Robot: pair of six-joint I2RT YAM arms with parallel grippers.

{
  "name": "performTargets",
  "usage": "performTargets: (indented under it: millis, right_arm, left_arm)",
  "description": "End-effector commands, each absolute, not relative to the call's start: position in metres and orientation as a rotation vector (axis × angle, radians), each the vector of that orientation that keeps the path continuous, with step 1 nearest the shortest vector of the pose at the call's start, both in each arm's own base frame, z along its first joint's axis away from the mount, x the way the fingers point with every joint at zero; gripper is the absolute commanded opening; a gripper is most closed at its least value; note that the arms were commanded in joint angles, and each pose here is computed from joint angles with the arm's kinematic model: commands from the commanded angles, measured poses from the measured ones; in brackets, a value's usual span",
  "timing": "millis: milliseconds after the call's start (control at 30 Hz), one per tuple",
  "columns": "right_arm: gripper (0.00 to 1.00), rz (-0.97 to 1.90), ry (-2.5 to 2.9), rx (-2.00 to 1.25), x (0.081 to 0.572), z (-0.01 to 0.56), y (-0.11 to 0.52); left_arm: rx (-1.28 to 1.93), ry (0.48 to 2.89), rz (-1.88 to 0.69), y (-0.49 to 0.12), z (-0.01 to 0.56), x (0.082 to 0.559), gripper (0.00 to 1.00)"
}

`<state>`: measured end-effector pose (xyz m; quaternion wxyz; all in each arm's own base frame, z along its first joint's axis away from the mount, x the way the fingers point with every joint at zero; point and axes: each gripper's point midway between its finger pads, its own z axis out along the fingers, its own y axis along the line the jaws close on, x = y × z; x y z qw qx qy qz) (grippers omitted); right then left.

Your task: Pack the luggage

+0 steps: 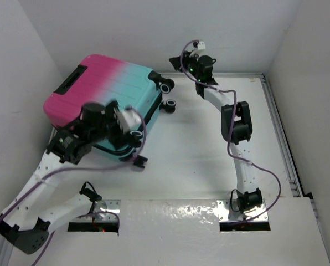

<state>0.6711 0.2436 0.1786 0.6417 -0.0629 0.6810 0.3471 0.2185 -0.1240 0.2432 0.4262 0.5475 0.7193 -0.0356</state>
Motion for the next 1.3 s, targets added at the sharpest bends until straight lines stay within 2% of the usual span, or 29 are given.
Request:
performTargets:
  millis: [0,100,133,200,233,267,300,333,367,400,433,500,533,633,667,767,833,900,933,1000,1033,1100,1133,1267]
  right_arm:
    - [0.4,0.896,1.559,-0.256,0.652,0.196,0.299]
    - [0.45,0.952,1.59,-0.231,0.643,0.174,0.318]
    - [0.47,0.98,1.598,-0.22,0.639,0.173,0.329]
    - [0.48,1.007,1.624,-0.234,0.633,0.156,0.351]
    - [0.48,1.024,1.625,-0.256,0.63,0.15,0.36]
    - [0.48,1.06,1.624,-0.295,0.625,0.146,0.372]
    - [0.47,1.071,1.625,-0.305,0.626,0.148,0.378]
    - [0.41,1.082,1.631,-0.309,0.622,0.143,0.383]
    - [0.4,1.095,1.629,-0.302,0.619,0.143,0.385]
    - [0.4,1.093,1.642,-0.288,0.615,0.13,0.382]
    - [0.39,1.103,1.621,-0.297,0.611,0.14,0.382]
    - [0.38,1.134,1.629,-0.333,0.6,0.137,0.384]
    - [0.36,1.143,1.621,-0.348,0.597,0.145,0.386]
    - [0.35,1.182,1.597,-0.391,0.581,0.151,0.388]
    - [0.3,1.193,1.587,-0.4,0.575,0.157,0.389]
    - [0.28,1.215,1.588,-0.459,0.55,0.162,0.396]
    - [0.27,1.229,1.628,-0.451,0.532,0.145,0.393]
    - [0.24,1.257,1.564,-0.46,0.515,0.166,0.393]
    - [0.22,1.294,1.631,-0.433,0.496,0.142,0.388]
    - [0.2,1.314,1.553,-0.43,0.471,0.167,0.384]
    - [0.2,1.308,1.613,-0.42,0.448,0.139,0.376]
    - [0.2,1.277,1.494,-0.471,0.422,0.17,0.374]
    - [0.19,1.253,1.525,-0.441,0.413,0.159,0.366]
    - [0.17,1.246,1.483,-0.465,0.387,0.183,0.37]
  left_arm:
    - [0.376,1.332,0.018,-0.102,0.502,0.308,1.0]
    - [0.254,1.452,0.206,-0.063,0.503,0.331,0.99]
    - [0.132,1.508,0.318,-0.014,0.498,0.333,0.93]
    - [0.057,1.559,0.375,0.041,0.479,0.323,0.87]
    - [0.067,1.572,0.366,0.046,0.469,0.318,0.86]
    - [0.047,1.59,0.401,0.059,0.459,0.309,0.81]
    - [0.005,1.63,0.414,0.067,0.445,0.303,0.71]
    - [-0.075,1.786,0.49,0.091,0.401,0.293,0.45]
    - [-0.127,1.879,0.53,0.107,0.375,0.288,0.32]
    - [-0.191,2.028,0.578,0.127,0.324,0.282,0.17]
    - [-0.338,2.099,0.631,0.165,0.296,0.26,0.16]
    - [-0.457,2.187,0.648,0.192,0.255,0.246,0.17]
    - [-0.547,2.191,0.63,0.202,0.24,0.24,0.21]
    - [-0.697,2.147,0.603,0.215,0.222,0.239,0.25]
    - [-0.791,2.161,0.554,0.215,0.2,0.238,0.24]
    - [-0.852,2.202,0.442,0.215,0.144,0.244,0.2]
    - [-0.766,2.158,0.409,0.223,0.135,0.27,0.19]
    - [-0.708,2.199,0.383,0.227,0.116,0.302,0.19]
    - [-0.63,2.223,0.382,0.227,0.114,0.317,0.19]
    - [-0.419,2.248,0.349,0.208,0.112,0.365,0.19]
    - [-0.339,2.248,0.341,0.199,0.114,0.381,0.19]
    - [-0.095,2.236,0.24,0.154,0.119,0.424,0.19]
    - [-0.042,2.225,0.206,0.142,0.124,0.443,0.22]
    - [0.22,2.185,-0.035,0.068,0.139,0.483,0.27]
